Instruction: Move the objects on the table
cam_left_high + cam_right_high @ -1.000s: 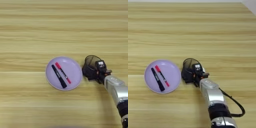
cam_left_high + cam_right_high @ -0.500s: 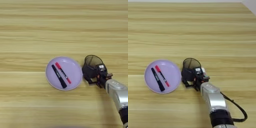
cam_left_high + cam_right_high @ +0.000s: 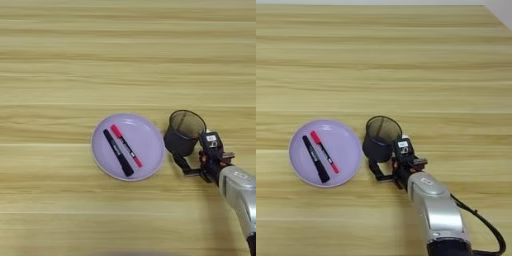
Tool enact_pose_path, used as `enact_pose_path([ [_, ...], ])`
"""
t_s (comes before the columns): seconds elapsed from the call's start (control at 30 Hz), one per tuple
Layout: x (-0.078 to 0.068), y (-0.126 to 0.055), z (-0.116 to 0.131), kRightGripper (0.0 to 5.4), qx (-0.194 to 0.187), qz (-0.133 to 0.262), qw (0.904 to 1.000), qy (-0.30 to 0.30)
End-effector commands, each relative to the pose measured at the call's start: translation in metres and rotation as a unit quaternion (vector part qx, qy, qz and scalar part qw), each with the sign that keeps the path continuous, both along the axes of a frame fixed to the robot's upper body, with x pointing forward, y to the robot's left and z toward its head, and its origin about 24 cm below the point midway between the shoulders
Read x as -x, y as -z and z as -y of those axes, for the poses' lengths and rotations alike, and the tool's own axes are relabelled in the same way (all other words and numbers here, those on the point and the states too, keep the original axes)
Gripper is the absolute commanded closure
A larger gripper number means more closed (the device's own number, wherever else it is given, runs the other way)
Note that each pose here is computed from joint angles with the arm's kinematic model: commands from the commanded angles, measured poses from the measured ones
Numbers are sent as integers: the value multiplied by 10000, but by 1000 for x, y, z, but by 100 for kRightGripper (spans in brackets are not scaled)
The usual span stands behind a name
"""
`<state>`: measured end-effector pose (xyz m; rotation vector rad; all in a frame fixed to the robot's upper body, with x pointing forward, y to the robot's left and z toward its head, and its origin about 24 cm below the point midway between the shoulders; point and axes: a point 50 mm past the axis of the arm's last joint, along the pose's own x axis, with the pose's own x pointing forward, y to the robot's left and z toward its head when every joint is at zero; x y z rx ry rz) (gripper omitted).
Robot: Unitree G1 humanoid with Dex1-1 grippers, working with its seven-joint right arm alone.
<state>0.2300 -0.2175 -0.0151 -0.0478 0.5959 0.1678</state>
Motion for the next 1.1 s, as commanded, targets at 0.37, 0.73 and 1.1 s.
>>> enact_pose_path([
  [0.37, -5, -25, 19, 3, 314, 621, 9968, 400],
  [0.73, -6, -21, 20, 3, 284, 683, 9946, 726],
  [1.1, -9, -15, 22, 3, 272, 645, 9927, 978],
])
